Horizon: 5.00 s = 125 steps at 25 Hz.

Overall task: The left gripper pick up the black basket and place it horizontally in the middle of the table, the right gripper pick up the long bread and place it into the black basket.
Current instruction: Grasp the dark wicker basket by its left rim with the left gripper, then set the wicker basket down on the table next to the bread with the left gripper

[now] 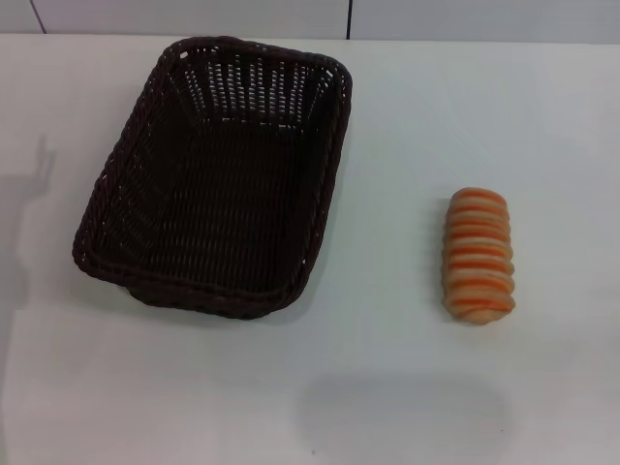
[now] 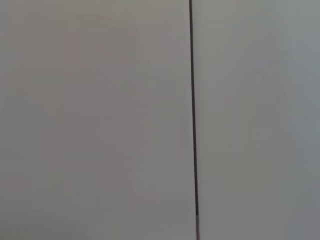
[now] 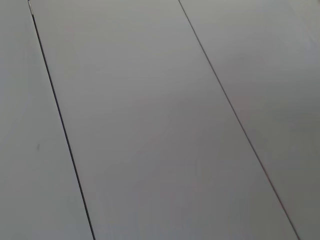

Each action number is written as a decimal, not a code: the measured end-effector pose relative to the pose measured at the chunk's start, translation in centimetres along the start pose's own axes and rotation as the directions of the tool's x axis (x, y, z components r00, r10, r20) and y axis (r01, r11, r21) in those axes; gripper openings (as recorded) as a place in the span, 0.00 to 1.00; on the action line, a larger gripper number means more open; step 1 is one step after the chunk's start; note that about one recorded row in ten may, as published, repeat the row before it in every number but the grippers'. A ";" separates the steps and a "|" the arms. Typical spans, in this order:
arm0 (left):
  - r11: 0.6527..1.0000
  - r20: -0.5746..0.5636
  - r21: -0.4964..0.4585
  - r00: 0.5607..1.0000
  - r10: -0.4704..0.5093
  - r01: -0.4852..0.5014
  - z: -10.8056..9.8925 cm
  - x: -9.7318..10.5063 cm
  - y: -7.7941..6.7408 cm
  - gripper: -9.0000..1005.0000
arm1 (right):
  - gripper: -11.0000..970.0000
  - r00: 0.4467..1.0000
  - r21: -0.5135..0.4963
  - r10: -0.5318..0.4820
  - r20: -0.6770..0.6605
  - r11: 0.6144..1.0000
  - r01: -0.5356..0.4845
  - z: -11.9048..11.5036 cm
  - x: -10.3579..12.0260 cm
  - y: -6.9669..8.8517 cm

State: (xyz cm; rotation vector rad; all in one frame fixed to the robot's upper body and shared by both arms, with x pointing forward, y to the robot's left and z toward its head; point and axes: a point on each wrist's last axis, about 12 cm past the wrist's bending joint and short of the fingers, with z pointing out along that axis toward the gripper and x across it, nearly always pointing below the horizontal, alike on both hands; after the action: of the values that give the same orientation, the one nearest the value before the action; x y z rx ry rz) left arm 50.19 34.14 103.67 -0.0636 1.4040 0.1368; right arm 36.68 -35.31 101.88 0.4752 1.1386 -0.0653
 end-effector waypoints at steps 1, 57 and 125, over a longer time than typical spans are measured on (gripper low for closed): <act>1.000 0.002 0.004 1.000 0.000 0.000 0.0 0.0 -0.1 0.78 | 0.87 1.000 0.001 0.000 -0.002 1.000 0.000 0.0 0.0 0.0; 0.837 -0.640 0.533 0.589 0.494 -0.124 7.5 -9.2 -11.0 0.70 | 0.87 0.999 -0.011 0.000 -0.045 1.000 -0.001 0.2 0.6 0.1; -0.086 0.080 0.996 0.608 0.790 -0.019 10.7 -17.1 -18.3 0.26 | 0.86 0.998 -0.064 0.017 -0.058 0.998 -0.021 0.3 0.9 1.0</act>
State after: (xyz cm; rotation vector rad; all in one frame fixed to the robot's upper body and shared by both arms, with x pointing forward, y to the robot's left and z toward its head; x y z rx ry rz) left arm 60.37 16.40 121.60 1.8262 1.7952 -0.3823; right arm 37.59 -34.37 101.55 0.4328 1.1886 0.0019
